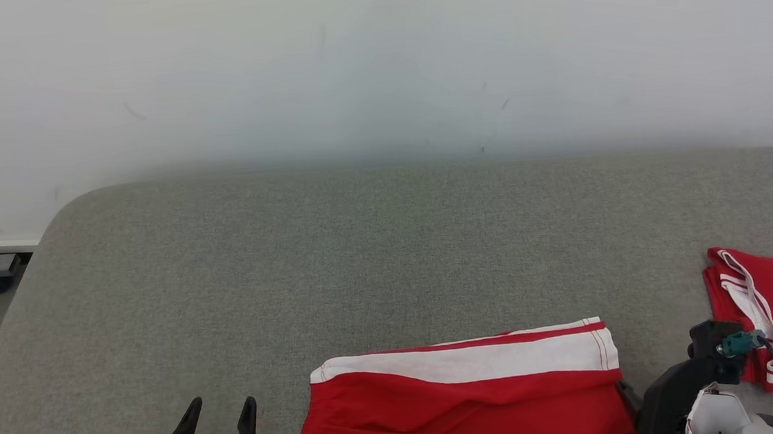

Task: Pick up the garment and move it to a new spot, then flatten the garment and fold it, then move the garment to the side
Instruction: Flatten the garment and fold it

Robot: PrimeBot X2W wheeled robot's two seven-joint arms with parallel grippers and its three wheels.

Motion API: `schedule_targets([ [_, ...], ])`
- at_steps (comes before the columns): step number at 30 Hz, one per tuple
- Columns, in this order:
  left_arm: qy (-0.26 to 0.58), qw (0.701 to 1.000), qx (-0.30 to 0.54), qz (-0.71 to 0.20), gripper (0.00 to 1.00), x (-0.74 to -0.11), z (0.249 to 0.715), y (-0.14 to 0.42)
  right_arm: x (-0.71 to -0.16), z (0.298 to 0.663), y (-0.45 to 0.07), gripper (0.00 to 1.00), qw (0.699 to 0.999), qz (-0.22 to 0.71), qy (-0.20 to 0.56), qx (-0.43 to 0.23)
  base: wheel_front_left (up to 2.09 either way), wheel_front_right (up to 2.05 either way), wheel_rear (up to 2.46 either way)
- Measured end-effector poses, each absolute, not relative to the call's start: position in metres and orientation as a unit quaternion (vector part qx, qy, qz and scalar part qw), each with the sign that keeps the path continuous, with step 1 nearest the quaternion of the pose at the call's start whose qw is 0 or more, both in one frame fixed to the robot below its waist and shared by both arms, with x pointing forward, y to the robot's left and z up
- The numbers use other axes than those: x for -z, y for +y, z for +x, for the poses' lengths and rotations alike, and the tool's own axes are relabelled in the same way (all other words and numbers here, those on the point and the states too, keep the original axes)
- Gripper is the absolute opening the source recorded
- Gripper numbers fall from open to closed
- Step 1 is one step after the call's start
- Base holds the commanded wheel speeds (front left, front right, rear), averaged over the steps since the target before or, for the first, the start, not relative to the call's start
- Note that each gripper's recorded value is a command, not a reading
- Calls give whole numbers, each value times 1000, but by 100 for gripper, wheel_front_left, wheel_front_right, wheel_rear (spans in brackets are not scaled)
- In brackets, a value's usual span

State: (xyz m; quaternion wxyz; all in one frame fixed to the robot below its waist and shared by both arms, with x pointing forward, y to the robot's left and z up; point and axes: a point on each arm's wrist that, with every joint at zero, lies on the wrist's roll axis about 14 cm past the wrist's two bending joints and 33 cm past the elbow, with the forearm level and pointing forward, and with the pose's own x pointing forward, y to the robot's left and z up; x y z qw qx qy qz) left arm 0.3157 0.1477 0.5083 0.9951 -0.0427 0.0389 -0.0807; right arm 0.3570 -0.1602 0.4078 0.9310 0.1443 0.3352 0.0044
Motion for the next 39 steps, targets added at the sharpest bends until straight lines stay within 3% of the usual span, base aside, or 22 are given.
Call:
schedule_targets([
  [14, 55, 995, 68, -40, 100, -503, 315, 157, -377, 353, -144, 100, 895, 123, 430, -15, 0, 0, 0],
  [26, 58, 995, 69, -39, 100, -503, 315, 160, -373, 361, -141, 98, 880, 126, 457, -13, 0, 0, 0],
  [29, 62, 995, 64, -38, 100, -501, 314, 163, -373, 366, -139, 81, 879, 133, 458, -11, 0, 0, 0],
  [33, 65, 995, 58, -39, 100, -499, 313, 167, -374, 370, -137, 75, 877, 139, 459, -10, 0, 0, 0],
  [34, 66, 995, 58, -39, 100, -499, 313, 167, -373, 370, -137, 60, 877, 140, 460, -10, 0, 0, 0],
  [37, 70, 995, 56, -40, 100, -497, 312, 168, -372, 369, -136, 36, 875, 142, 463, -9, 0, 0, 0],
  [39, 70, 995, 57, -40, 100, -497, 312, 168, -372, 369, -134, 12, 875, 145, 462, -10, 0, 0, 0],
])
